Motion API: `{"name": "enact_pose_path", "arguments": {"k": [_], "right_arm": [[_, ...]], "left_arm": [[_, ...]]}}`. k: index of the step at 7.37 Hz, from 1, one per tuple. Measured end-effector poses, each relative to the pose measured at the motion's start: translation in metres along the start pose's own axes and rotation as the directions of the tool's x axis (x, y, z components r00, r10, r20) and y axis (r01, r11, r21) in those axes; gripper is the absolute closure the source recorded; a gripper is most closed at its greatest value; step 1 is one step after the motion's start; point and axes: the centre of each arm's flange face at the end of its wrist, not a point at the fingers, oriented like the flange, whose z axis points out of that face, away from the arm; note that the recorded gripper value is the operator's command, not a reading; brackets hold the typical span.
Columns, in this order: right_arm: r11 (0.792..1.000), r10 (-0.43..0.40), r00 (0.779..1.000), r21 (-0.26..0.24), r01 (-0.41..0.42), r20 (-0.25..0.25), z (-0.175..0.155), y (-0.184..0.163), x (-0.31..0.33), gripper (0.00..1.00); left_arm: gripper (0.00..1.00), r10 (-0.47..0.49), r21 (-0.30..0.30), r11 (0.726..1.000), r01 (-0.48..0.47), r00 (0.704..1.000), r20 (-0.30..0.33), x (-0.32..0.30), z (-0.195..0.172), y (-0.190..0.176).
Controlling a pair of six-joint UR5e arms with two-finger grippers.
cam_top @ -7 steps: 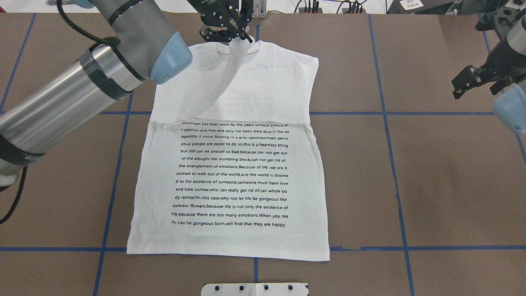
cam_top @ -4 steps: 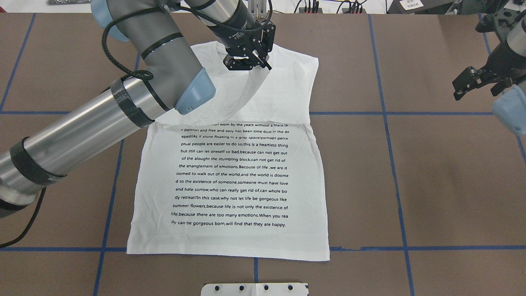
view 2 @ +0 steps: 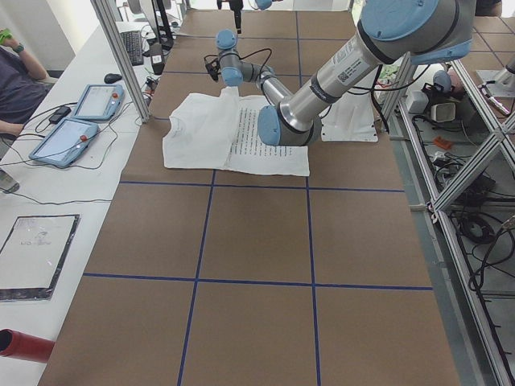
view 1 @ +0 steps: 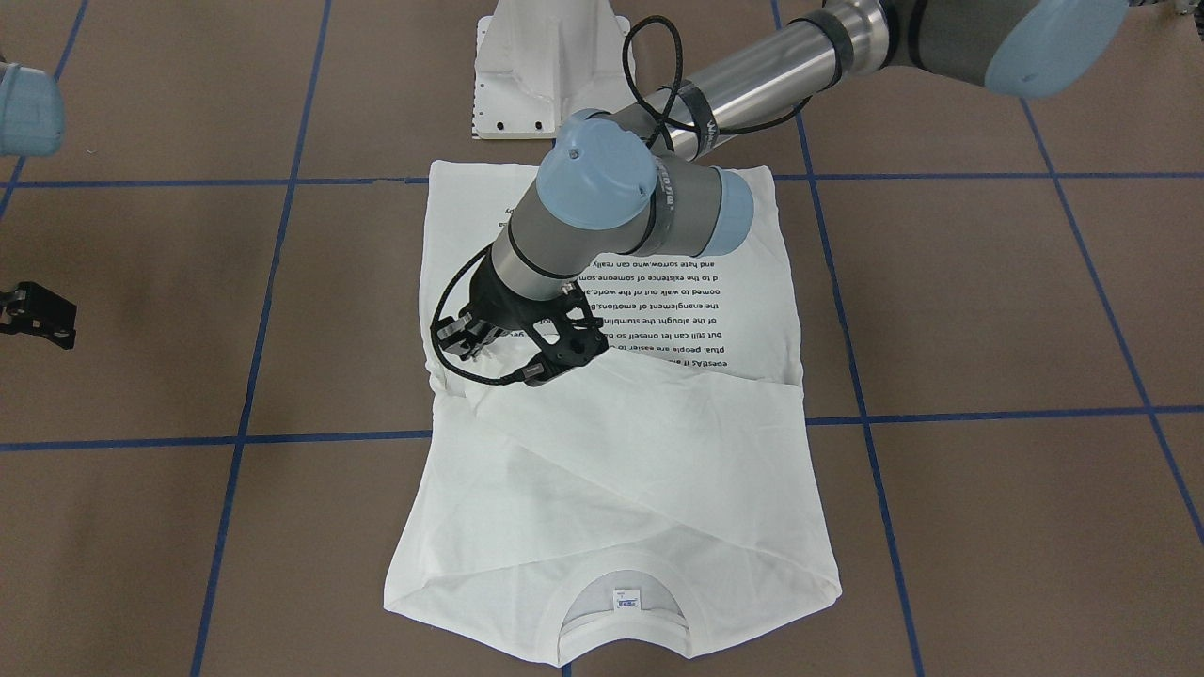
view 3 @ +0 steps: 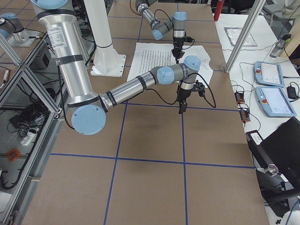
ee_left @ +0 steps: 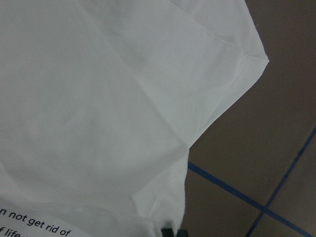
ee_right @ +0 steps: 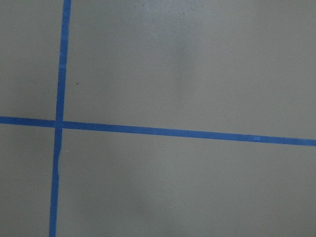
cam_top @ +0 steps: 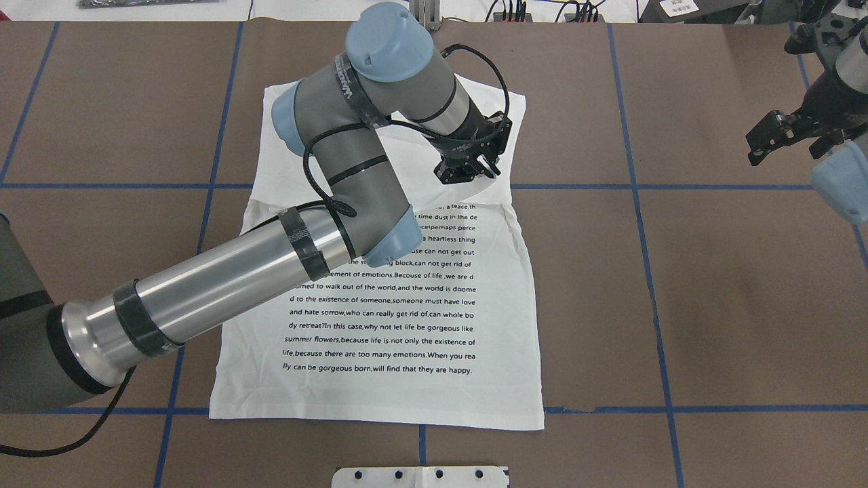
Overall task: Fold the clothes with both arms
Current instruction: 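Release the sleeve with the left gripper while the right gripper moves to the hem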
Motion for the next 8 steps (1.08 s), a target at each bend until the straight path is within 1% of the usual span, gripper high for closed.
{"name": "enact_pose_path", "arguments": {"k": [1, 2, 4, 6, 7, 8], "right_arm": [[1.000, 0.002, 1.000, 0.000, -0.002, 0.001, 0.000, 0.000, -0.001, 0.00], [1.000, 0.004, 1.000, -0.003, -0.004, 0.004, 0.002, 0.002, 0.000, 0.00], [1.000, -0.005, 1.000, 0.001, 0.005, 0.024, 0.009, 0.008, 0.003, 0.00], [1.000, -0.020, 0.998, 0.008, 0.019, 0.055, 0.009, 0.014, -0.014, 0.00], [1.000, -0.003, 0.998, 0.013, 0.002, 0.069, 0.008, 0.023, -0.039, 0.00], [0.999, 0.023, 0.997, 0.028, -0.025, 0.073, 0.008, 0.039, -0.079, 0.00]], "left_arm": [[0.00, 0.023, 0.008, 1.000, -0.022, 0.999, -0.032, 0.000, 0.011, 0.014], [0.00, 0.037, 0.015, 0.999, -0.036, 0.998, -0.048, -0.001, 0.015, 0.019], [0.00, 0.056, 0.021, 0.998, -0.055, 0.997, -0.054, -0.003, 0.016, 0.021], [0.00, 0.077, 0.030, 0.997, -0.075, 0.996, -0.047, -0.021, 0.010, 0.014], [0.00, 0.106, 0.040, 0.994, -0.104, 0.994, -0.030, -0.043, 0.001, 0.008], [0.00, 0.149, 0.054, 0.987, -0.149, 0.989, 0.006, -0.070, -0.015, 0.002]]}}
